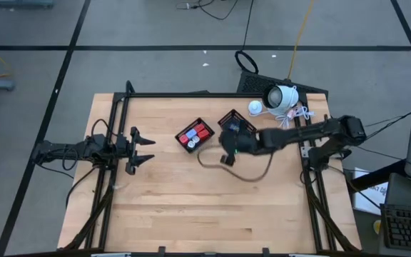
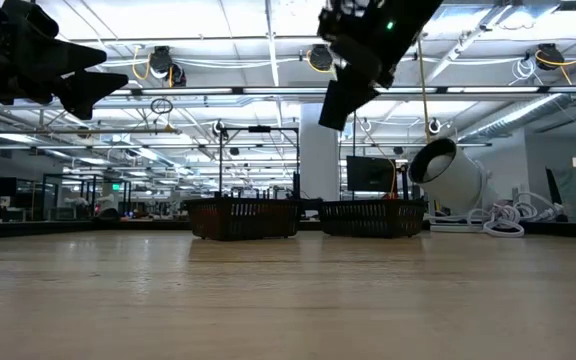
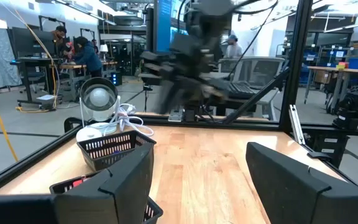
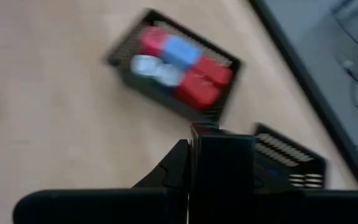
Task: Pick & Place Office items
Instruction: Put the black digital timer into the right black bin
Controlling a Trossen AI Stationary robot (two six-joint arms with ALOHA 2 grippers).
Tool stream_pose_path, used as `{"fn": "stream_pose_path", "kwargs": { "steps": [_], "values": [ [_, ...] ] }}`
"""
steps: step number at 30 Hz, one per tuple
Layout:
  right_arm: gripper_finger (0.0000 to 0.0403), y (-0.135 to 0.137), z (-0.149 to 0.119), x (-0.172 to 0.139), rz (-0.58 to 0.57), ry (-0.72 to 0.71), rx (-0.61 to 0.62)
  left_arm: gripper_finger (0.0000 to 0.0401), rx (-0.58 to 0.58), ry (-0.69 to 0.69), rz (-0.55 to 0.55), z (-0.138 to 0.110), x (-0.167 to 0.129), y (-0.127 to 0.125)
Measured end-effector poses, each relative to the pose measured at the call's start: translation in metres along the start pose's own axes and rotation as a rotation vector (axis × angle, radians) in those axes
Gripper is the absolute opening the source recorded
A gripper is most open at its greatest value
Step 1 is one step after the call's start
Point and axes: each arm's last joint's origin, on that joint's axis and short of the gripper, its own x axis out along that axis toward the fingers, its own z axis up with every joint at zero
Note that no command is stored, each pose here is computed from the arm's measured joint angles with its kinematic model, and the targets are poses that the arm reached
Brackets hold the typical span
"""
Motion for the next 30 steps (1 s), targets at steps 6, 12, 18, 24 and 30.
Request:
{"fn": "stream_pose_path", "kwargs": {
  "steps": [6,12,18,24,30],
  "values": [
    [0.0043,-0.051,0.003,0.021,-0.094,0.061,0.095,0.0264,0.000,0.001,0.000,0.000,0.000,0.000],
    [0.0042,-0.079,-0.010,0.043,-0.095,0.084,0.171,0.0278,0.000,0.000,0.000,0.000,0.000,0.000],
    [0.0042,-0.093,-0.041,0.068,-0.075,0.040,0.234,0.0284,0.000,0.000,0.000,0.000,0.000,0.000],
    [0.0049,-0.097,-0.061,0.079,-0.092,0.008,0.262,0.0273,0.000,0.000,0.000,0.000,0.000,0.000],
    [0.0052,-0.099,-0.073,0.082,-0.100,0.032,0.263,0.0261,0.000,0.000,0.000,0.000,0.000,0.000]
  ]
}}
